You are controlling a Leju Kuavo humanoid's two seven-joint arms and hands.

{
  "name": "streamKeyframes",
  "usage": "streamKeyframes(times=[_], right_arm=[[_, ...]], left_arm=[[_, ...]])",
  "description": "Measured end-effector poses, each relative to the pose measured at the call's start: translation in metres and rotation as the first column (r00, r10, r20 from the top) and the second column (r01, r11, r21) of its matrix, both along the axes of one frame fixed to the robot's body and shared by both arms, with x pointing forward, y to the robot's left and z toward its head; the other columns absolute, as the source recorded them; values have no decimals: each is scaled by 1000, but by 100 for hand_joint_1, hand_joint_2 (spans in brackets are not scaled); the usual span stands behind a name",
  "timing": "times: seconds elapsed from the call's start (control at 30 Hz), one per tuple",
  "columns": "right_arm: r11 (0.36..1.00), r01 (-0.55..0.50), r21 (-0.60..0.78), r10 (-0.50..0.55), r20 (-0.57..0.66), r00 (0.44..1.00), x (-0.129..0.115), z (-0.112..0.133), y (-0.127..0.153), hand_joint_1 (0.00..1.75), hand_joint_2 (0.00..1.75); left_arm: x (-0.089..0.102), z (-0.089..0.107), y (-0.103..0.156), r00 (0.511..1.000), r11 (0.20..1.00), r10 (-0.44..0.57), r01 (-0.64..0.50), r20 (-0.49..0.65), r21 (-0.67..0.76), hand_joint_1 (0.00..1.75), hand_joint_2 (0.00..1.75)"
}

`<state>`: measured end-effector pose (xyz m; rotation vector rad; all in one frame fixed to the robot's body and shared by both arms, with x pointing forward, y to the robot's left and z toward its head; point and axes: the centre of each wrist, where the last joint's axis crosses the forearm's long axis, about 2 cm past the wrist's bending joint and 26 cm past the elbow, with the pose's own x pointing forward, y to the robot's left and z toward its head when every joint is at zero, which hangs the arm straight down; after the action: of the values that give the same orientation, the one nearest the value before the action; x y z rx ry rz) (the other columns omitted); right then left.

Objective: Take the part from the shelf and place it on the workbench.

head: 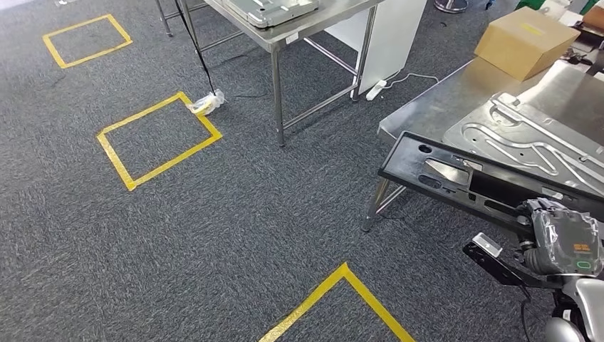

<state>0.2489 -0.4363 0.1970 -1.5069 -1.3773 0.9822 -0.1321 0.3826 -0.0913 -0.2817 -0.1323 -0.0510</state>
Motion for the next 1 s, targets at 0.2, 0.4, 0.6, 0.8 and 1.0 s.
streamKeyframes(times=[0.2,0.4,0.6,0.8,1.0], right_arm=[[1000,7,-7,-7,-2,1000,1,1,-3,175,175],[999,45,-11,-45,-16,999,-1,1,-14,175,175],[997,66,-27,-67,-24,998,-5,1,-24,175,175],[997,75,-30,-76,-34,996,-7,-1,-27,175,175],[996,83,-31,-85,-44,995,-9,-3,-30,175,175]], left_arm=[[1,0,-1,1000,1000,0,0,2,-1,0,0],[-4,1,0,1000,1000,-3,3,-8,2,0,0],[-8,2,2,1000,1000,-3,3,-15,5,0,0],[-7,2,0,1000,1000,0,0,-12,3,0,0],[-6,1,0,1000,1000,0,0,-10,3,0,0]])
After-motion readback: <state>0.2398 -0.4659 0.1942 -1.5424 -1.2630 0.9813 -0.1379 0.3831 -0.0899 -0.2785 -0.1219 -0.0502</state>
